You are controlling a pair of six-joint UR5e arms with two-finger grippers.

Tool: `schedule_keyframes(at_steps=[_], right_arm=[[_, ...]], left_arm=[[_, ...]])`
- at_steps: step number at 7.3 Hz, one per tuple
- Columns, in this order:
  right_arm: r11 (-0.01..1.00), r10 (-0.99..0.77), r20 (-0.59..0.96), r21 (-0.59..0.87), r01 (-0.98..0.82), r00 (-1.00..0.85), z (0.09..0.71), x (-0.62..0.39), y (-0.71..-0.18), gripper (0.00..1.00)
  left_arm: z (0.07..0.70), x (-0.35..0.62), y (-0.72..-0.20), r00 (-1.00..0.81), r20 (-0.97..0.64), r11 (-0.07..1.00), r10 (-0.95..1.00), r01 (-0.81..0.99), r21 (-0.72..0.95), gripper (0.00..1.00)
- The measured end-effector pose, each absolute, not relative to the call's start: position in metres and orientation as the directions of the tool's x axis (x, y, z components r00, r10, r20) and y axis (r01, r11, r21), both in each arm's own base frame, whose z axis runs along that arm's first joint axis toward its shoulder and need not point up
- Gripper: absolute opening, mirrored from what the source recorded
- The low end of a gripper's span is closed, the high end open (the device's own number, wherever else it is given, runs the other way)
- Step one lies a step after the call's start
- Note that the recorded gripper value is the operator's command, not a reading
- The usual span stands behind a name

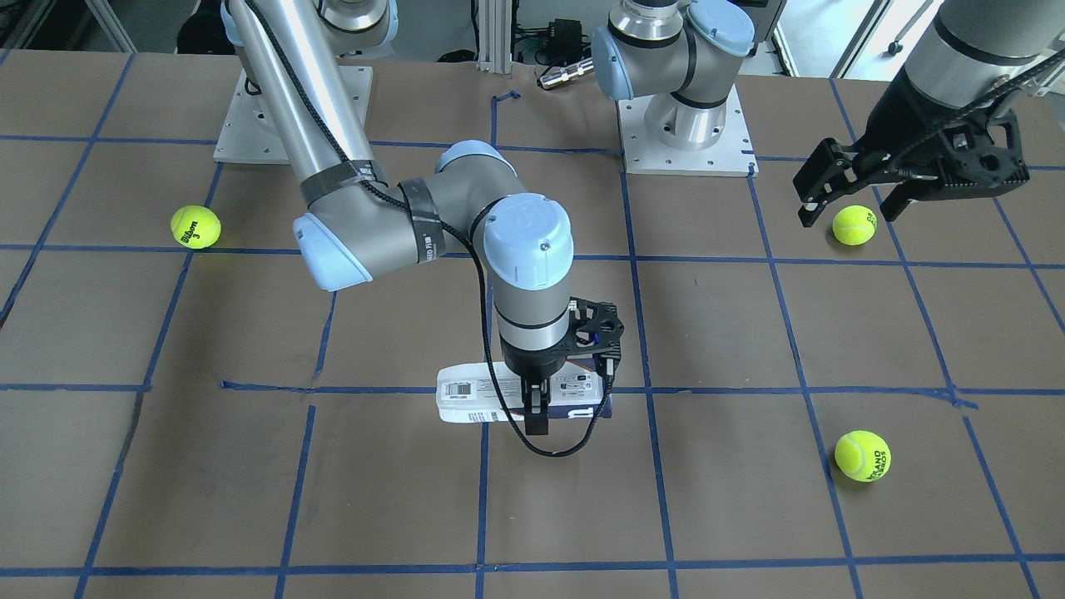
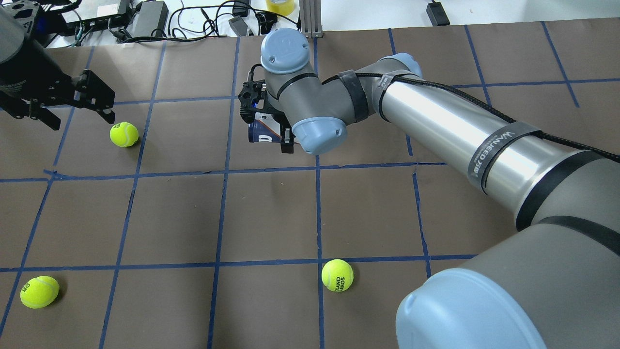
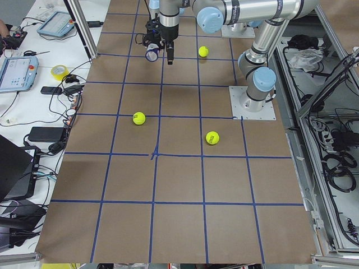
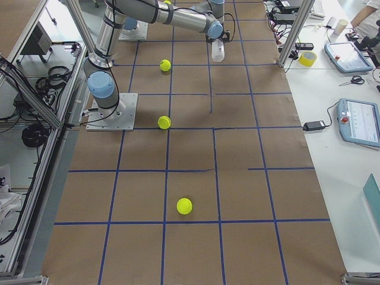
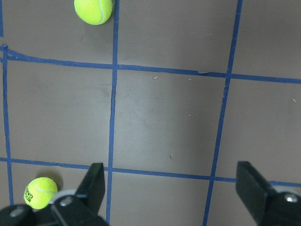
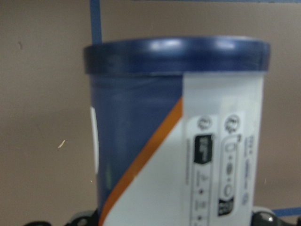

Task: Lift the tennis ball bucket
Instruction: 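Carry the can with the right gripper toward the table center, tipping it over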

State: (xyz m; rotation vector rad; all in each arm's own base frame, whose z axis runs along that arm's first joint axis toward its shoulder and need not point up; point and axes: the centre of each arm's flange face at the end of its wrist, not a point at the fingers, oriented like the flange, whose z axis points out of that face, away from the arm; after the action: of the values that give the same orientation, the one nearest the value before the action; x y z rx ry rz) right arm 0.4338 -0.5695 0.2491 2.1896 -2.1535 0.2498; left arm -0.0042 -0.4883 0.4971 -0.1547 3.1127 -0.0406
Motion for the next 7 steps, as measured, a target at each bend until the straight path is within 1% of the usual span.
schedule_keyframes(at_steps=[1,2,5,6,7], right_arm=[[-0.091,-0.977,0.194,-0.023,-0.996,0.085,0.238,0.454,-0.552,0.70],[-0.128,-0.967,0.222,0.015,-0.992,0.128,0.227,0.470,-0.539,0.71],[-0.116,-0.970,0.211,0.034,-0.993,0.121,0.196,0.483,-0.531,0.71],[-0.107,-0.972,0.206,0.028,-0.994,0.111,0.192,0.484,-0.530,0.77],[-0.098,-0.975,0.201,0.019,-0.995,0.100,0.189,0.485,-0.530,0.99]], left_arm=[[0.497,-0.004,-0.488,-0.995,-0.022,0.995,-0.099,-0.099,-0.027,1.00],[0.497,-0.004,-0.488,-0.995,-0.021,0.995,-0.099,-0.099,-0.027,1.00],[0.496,-0.005,-0.488,-0.995,-0.017,0.995,-0.099,-0.099,-0.026,1.00],[0.495,-0.005,-0.488,-0.995,-0.015,0.995,-0.099,-0.099,-0.025,1.00],[0.495,-0.005,-0.488,-0.995,-0.014,0.995,-0.099,-0.099,-0.024,1.00]])
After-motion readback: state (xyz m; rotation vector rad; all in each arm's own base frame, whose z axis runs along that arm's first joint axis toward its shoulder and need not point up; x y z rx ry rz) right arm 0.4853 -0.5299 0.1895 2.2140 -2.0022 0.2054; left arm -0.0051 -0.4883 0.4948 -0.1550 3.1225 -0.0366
